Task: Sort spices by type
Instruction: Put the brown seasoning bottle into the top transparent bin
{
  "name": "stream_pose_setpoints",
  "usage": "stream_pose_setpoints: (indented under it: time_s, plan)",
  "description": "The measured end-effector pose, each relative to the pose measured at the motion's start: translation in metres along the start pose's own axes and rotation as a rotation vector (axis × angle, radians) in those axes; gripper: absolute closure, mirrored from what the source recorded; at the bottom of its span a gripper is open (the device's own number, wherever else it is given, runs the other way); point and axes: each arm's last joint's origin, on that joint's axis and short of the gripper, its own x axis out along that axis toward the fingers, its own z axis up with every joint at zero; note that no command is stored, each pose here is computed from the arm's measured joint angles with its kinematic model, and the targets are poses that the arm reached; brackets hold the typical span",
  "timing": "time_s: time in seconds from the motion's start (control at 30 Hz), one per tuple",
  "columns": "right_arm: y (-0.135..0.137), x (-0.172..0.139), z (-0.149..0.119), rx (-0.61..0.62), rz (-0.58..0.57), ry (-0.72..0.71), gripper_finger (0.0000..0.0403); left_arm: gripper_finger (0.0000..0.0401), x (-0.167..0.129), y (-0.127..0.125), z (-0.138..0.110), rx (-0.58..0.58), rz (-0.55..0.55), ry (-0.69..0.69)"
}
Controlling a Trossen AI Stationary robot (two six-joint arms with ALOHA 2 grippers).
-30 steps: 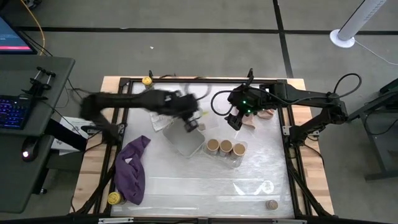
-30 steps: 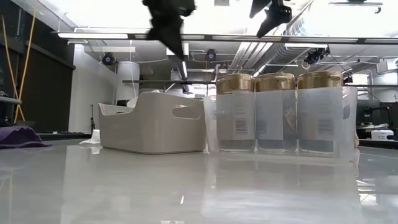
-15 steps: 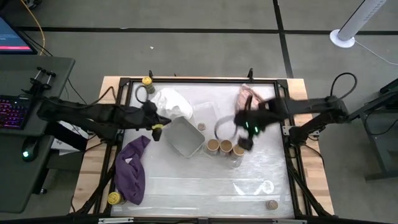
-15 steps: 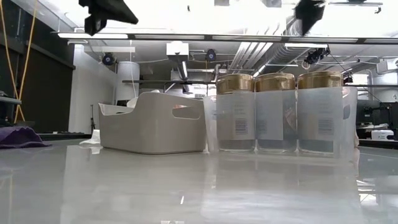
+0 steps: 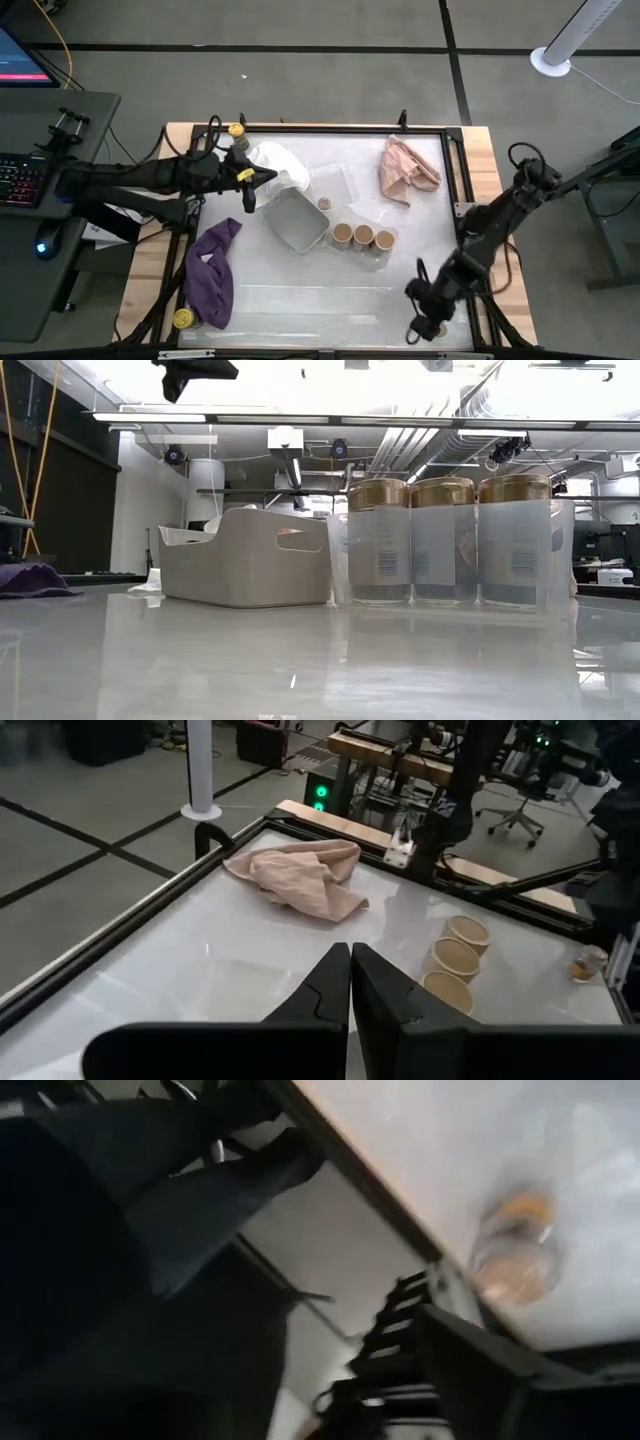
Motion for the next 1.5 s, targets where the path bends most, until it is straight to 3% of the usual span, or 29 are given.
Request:
stream_pose_setpoints:
  time_s: [0.1, 0.2, 0.27, 0.53, 1.03, 1.33, 1.5]
  plan:
    - [-0.001, 0.008, -0.016, 0.064, 0.026, 0.03, 0.0255, 0.0401, 0.002, 0.005, 0.001, 0.007, 0.0, 0.004]
    - [-0.005, 0.012, -0.025, 0.069, -0.011, 0.053, 0.0362, 0.0401, 0.003, 0.01, 0.002, 0.003, 0.007, 0.006]
    - [-0.01, 0.014, -0.026, 0.08, -0.064, 0.045, 0.0388, 0.0401, 0.004, 0.012, 0.003, 0.007, 0.008, 0.007]
    - [-0.019, 0.03, -0.015, 0.056, -0.199, 0.081, 0.0397, 0.0401, 0.004, 0.013, 0.004, 0.007, 0.011, 0.002]
    - [-0.028, 0.06, 0.001, 0.09, -0.342, 0.107, 0.0402, 0.0401, 0.004, 0.013, 0.004, 0.006, 0.01, -0.001]
    - [-0.042, 0.028, 0.032, 0.046, -0.491, 0.009, 0.0402, 0.0401, 0.004, 0.013, 0.004, 0.006, 0.01, -0.001]
    - [-0.057, -0.003, 0.057, -0.004, -0.638, -0.073, 0.0402, 0.0401, 0.004, 0.013, 0.004, 0.006, 0.01, -0.001]
